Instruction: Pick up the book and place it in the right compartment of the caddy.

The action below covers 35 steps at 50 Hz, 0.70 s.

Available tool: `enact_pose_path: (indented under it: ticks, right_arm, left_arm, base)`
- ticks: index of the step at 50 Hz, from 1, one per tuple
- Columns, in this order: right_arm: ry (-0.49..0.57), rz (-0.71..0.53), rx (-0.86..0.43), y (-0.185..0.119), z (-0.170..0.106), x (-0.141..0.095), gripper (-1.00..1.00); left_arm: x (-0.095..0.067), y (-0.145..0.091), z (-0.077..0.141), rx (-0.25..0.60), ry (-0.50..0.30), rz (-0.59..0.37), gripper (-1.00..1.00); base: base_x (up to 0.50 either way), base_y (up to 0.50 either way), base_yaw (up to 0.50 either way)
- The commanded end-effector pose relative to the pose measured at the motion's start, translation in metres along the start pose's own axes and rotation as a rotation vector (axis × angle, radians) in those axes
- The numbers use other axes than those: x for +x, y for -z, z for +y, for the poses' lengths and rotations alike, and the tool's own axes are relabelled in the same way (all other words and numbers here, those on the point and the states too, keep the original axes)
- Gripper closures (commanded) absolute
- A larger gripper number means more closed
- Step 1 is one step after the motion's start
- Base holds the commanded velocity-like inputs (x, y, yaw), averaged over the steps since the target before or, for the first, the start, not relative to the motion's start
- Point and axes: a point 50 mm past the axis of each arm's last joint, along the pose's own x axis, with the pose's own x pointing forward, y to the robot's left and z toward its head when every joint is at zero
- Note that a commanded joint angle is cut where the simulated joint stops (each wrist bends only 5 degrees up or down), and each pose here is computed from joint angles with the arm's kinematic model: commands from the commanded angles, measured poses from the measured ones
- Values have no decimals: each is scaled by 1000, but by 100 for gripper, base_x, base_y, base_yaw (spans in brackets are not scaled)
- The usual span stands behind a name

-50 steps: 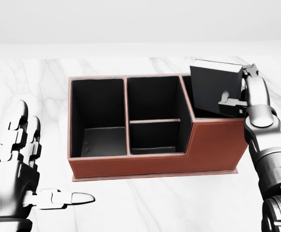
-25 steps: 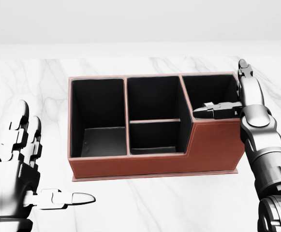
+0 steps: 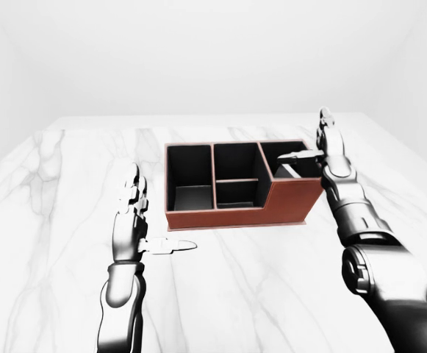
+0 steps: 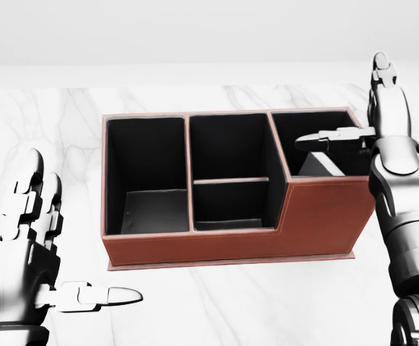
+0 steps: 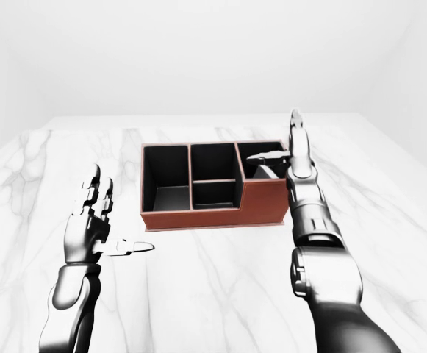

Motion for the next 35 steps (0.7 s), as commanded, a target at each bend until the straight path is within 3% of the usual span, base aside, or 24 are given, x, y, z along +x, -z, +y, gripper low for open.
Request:
enact_pose_path:
  ticks: [1,11,24,35]
  right_arm:
    - [61,-510,61,-128,-19,-13,-100]
    - [62,-625,81,-169,-24,-39,-100]
    - [89,-956,106,-227,-36,-93,-100]
    - [111,-1409,131,-276,-51,-188,-100]
  left_arm:
    - [-2,2,-1,-8,10,12,-100]
    - [-2,3,-1,-4,11,14,-100]
    - [-1,-6,1,7,-4,-25,-100]
    - [0,-8,3,7,-15,-34,-100]
  base:
    - [0,0,0]
    - [0,0,0]
    - [0,0,0]
    - [0,0,0]
